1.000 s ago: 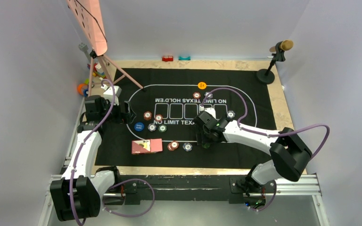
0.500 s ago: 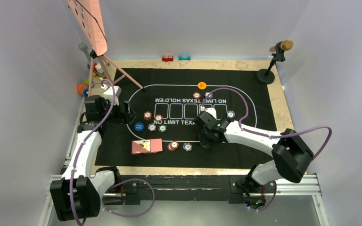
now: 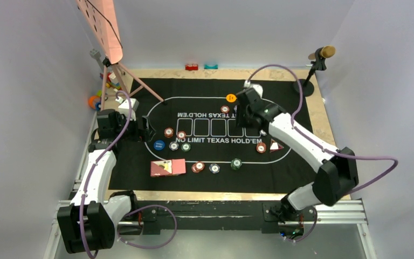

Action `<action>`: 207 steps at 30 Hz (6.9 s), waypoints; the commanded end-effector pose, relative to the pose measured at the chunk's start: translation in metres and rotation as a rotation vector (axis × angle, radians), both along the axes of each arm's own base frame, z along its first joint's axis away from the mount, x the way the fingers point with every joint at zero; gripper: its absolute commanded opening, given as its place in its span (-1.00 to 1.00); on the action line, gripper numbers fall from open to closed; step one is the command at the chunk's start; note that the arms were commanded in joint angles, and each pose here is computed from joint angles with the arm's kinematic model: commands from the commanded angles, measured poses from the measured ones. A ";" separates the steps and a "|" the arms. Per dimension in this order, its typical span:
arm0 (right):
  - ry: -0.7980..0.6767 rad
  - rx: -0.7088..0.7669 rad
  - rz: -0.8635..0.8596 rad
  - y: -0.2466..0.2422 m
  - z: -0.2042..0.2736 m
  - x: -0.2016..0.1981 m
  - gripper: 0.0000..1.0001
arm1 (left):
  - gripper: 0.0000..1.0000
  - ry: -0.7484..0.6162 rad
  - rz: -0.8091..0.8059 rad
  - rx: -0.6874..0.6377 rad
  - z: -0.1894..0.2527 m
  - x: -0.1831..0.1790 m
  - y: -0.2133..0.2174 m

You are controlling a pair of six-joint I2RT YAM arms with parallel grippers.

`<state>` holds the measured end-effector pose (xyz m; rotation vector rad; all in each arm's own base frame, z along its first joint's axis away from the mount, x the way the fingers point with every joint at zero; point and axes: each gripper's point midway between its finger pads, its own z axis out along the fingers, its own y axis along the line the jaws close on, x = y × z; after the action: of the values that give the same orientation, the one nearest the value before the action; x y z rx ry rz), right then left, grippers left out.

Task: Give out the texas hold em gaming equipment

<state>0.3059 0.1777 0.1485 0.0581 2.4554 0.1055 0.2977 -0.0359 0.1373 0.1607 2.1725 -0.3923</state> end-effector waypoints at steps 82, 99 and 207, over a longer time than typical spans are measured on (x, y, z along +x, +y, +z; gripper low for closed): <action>0.215 -0.024 0.177 0.044 -0.115 -0.091 0.40 | 0.99 -0.046 -0.059 -0.019 0.008 -0.001 -0.009; 0.231 -0.132 0.114 0.017 -0.122 -0.099 0.27 | 0.99 -0.046 -0.057 -0.021 0.009 -0.001 -0.009; 0.254 -0.104 0.049 0.002 -0.113 -0.124 -0.79 | 0.99 -0.055 -0.053 -0.020 0.014 -0.002 -0.008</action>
<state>0.1769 0.1925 0.0169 -0.0963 2.7635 0.0460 0.2935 -0.0436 0.1401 0.1907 2.1555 -0.4377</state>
